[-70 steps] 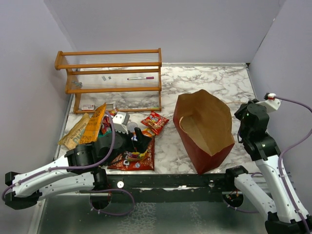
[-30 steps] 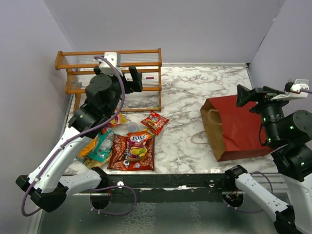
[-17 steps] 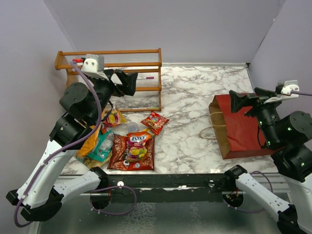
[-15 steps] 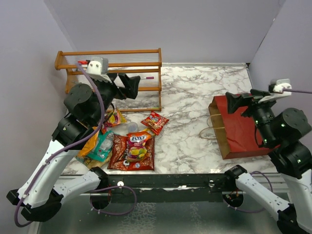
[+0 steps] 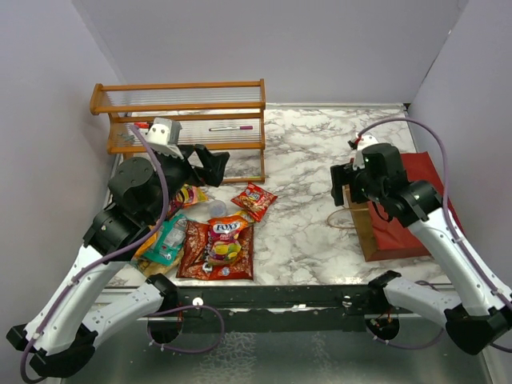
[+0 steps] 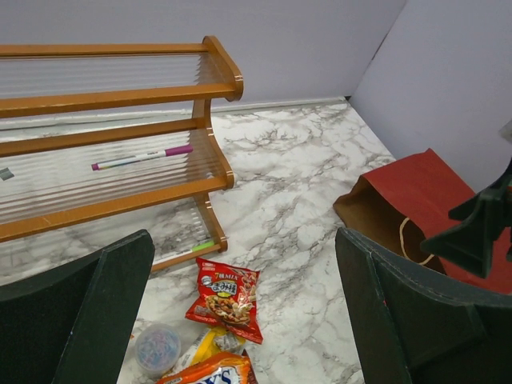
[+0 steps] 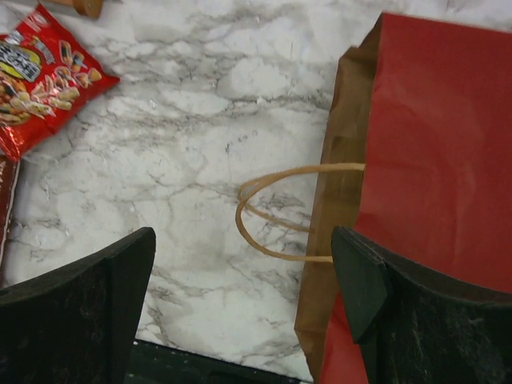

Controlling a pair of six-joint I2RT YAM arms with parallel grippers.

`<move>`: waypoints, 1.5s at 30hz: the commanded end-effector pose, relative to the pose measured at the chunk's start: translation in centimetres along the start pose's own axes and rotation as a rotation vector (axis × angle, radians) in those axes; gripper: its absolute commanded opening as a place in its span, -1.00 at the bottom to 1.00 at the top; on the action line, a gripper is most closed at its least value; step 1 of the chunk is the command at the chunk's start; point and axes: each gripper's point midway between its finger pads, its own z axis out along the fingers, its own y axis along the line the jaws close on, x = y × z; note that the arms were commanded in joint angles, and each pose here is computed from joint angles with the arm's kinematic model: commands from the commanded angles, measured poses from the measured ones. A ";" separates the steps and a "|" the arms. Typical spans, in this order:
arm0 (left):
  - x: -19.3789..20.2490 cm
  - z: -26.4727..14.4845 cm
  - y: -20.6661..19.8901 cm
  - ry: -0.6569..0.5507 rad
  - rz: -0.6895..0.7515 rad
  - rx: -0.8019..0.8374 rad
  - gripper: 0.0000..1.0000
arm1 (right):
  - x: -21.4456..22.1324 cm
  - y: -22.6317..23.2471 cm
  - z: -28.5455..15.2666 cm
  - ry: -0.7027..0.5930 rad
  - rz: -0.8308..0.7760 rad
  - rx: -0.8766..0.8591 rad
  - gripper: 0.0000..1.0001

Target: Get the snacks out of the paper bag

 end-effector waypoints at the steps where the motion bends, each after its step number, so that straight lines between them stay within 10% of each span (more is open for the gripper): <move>1: 0.3 -0.9 -0.2 0.004 -0.009 0.027 0.98 | 2.3 0.9 0.4 0.157 0.087 -0.005 0.81; 19: 0.9 -2.5 -0.2 0.006 -0.019 0.046 0.98 | 7.2 2.5 8.0 0.342 0.143 0.021 0.36; 25: 1.0 -2.5 -0.1 0.013 -0.019 0.046 0.98 | 7.2 3.2 8.4 0.328 0.159 -0.014 -0.16; 34: 1.1 -2.1 -0.3 0.027 -0.012 0.049 0.98 | 2.3 3.8 5.2 0.157 0.180 -0.092 -0.78; 45: 1.1 -2.3 -0.1 0.030 -0.020 0.039 0.98 | -7.7 8.1 -3.1 -0.169 0.298 -0.419 -0.89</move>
